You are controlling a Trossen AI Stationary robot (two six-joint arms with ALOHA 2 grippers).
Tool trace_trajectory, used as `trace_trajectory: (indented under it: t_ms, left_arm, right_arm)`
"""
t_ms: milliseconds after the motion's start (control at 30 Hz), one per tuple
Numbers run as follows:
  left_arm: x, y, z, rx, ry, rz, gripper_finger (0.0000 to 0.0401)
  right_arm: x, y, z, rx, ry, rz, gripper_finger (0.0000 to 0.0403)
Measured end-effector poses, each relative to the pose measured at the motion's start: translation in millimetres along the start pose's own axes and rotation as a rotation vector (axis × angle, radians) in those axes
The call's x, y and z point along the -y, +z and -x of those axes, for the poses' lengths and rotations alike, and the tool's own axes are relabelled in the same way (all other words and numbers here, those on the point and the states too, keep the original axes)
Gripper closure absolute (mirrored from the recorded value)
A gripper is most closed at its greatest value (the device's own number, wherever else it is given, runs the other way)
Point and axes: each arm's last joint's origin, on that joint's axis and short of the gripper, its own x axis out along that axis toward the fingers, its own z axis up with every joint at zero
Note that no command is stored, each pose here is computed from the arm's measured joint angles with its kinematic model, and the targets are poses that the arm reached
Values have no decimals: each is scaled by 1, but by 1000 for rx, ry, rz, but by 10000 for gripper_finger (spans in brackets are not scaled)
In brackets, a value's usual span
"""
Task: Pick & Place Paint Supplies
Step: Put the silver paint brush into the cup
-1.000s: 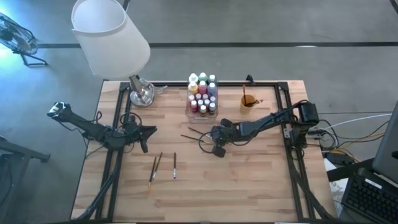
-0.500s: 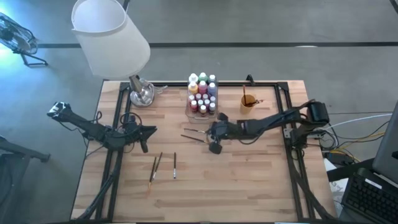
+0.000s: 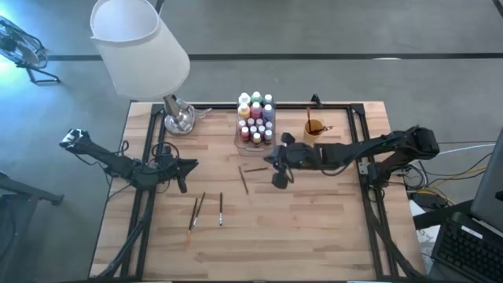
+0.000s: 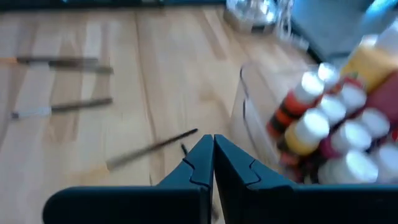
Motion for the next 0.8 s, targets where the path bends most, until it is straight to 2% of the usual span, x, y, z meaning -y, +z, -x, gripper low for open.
trace_trajectory:
  t_ms: [100, 233, 367, 467, 633, 800]
  left_arm:
    - [0, 0, 0, 0, 0, 0, 345]
    - [0, 0, 0, 0, 0, 0, 344]
    - [0, 0, 0, 0, 0, 0, 345]
    - [0, 0, 0, 0, 0, 0, 345]
    - [0, 0, 0, 0, 0, 0, 344]
    - [0, 0, 0, 0, 0, 0, 344]
  right_arm:
    - [0, -8, 0, -81, -1, -3, 395]
    - [2, -25, 2, -262, -20, 38, 393]
    - [11, -38, 3, -415, -29, 23, 378]
    - [16, -47, -1, -488, -28, 53, 352]
    - [29, -50, -10, -510, -37, 93, 295]
    - [38, -54, -19, -529, 32, 131, 240]
